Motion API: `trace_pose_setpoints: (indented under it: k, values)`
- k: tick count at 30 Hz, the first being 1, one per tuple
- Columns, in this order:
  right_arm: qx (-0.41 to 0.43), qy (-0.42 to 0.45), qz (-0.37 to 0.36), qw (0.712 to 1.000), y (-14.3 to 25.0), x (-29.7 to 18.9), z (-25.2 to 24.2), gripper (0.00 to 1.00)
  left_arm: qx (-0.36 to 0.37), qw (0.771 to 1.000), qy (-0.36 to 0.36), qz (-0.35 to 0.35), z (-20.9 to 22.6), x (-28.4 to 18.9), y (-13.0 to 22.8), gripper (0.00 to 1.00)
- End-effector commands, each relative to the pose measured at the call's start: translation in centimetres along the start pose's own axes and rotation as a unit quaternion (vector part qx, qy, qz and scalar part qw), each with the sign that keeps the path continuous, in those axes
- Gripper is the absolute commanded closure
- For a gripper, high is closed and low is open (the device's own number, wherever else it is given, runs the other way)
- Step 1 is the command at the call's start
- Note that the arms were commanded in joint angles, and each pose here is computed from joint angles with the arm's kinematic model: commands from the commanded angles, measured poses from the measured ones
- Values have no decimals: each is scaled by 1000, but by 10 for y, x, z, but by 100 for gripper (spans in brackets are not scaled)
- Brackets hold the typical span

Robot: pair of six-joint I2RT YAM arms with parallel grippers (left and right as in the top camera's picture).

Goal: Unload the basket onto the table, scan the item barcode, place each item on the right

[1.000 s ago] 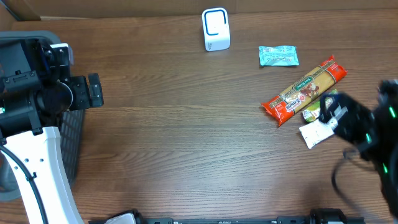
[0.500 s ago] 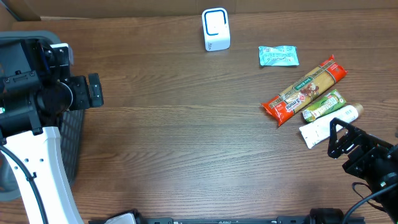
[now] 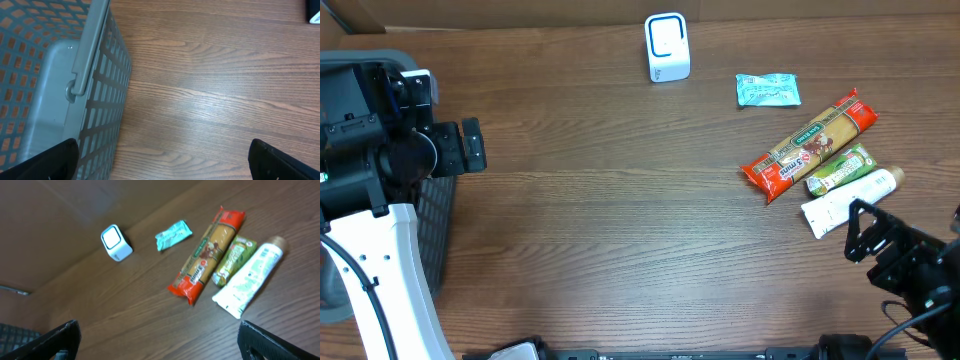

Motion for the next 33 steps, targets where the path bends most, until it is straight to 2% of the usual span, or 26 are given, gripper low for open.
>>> trace_pose_setpoints:
  k: [1, 11, 23, 27, 33]
  values:
    - [-7, -1, -53, 999, -2, -1, -7, 0, 8, 1000, -1, -4, 0, -2, -2, 0]
    - [-15, -47, -198, 979, -10, 5, -14, 0, 9, 1000, -1, -4, 0, -2, -2, 0]
    - [-15, -129, -290, 948, 5, 60, -21, 0, 8, 1000, -1, -4, 0, -2, -1, 0]
    - [-8, -169, -328, 929, 19, 69, -28, 0, 8, 1000, -1, -4, 0, -2, -1, 1]
    - [-6, -186, -353, 917, 40, 94, -45, 0, 9, 1000, -1, -4, 0, -2, -2, 0]
Point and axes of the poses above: each gripper's point midway between its finger pads, its own x axis out along the fingers, its own z axis along the line the jaws close on, y = z × x, the point moved 5 cm from there along -x, back along the fingers, and after that the axes turned 3 degrees about x, right-handed, at the moved point
